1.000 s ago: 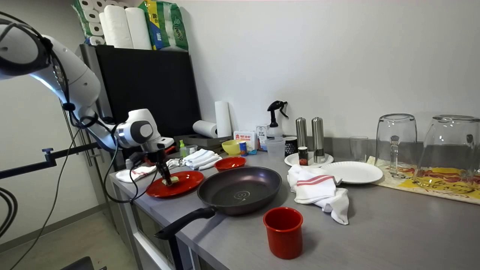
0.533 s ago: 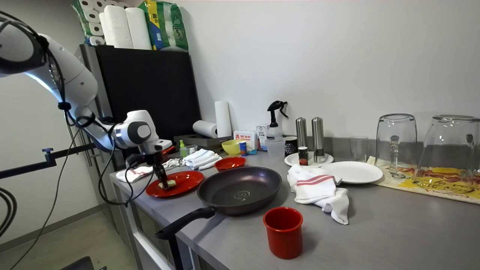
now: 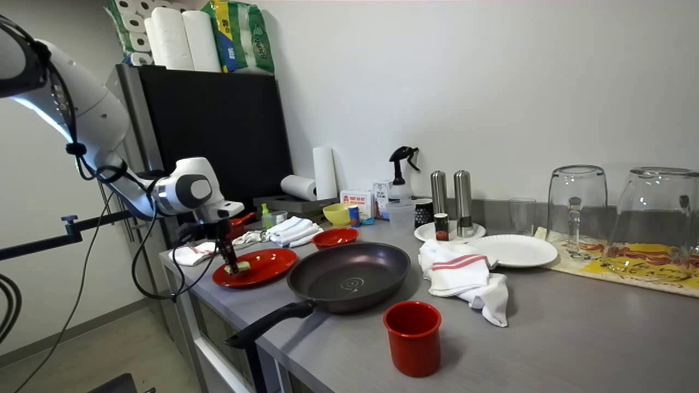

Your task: Pick up the sponge and clean the red plate

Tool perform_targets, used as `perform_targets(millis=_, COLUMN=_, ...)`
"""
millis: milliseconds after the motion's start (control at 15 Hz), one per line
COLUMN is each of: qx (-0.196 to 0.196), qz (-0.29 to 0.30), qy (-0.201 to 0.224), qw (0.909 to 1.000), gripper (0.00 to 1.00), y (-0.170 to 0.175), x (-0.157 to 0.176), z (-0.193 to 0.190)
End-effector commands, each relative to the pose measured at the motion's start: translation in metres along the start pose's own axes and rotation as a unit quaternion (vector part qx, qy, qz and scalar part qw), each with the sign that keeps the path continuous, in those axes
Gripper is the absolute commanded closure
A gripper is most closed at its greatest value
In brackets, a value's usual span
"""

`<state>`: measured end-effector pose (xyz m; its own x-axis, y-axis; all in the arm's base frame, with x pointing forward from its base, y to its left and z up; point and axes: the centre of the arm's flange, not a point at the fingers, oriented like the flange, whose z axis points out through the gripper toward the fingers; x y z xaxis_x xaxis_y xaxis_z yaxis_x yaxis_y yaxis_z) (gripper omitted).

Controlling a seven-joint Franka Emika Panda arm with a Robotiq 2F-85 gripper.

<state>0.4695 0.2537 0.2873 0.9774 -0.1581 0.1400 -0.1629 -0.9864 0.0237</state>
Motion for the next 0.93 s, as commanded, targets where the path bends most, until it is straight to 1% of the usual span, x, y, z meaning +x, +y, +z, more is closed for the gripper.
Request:
perform_targets(millis=0, qx=0.015, qz=0.013, qy=0.015, qw=0.9997, gripper=0.73, y=0.017, x=-0.013, z=-0.005)
perform_targets(millis=333, qx=0.024, qz=0.022, qy=0.03, qw=0.999, gripper=0.73, y=0.028, x=-0.017, z=0.001)
perform_targets(millis=867, qx=0.025, qz=0.025, qy=0.032, qw=0.9988, gripper=0.73, y=0.035, x=-0.015, z=0.009)
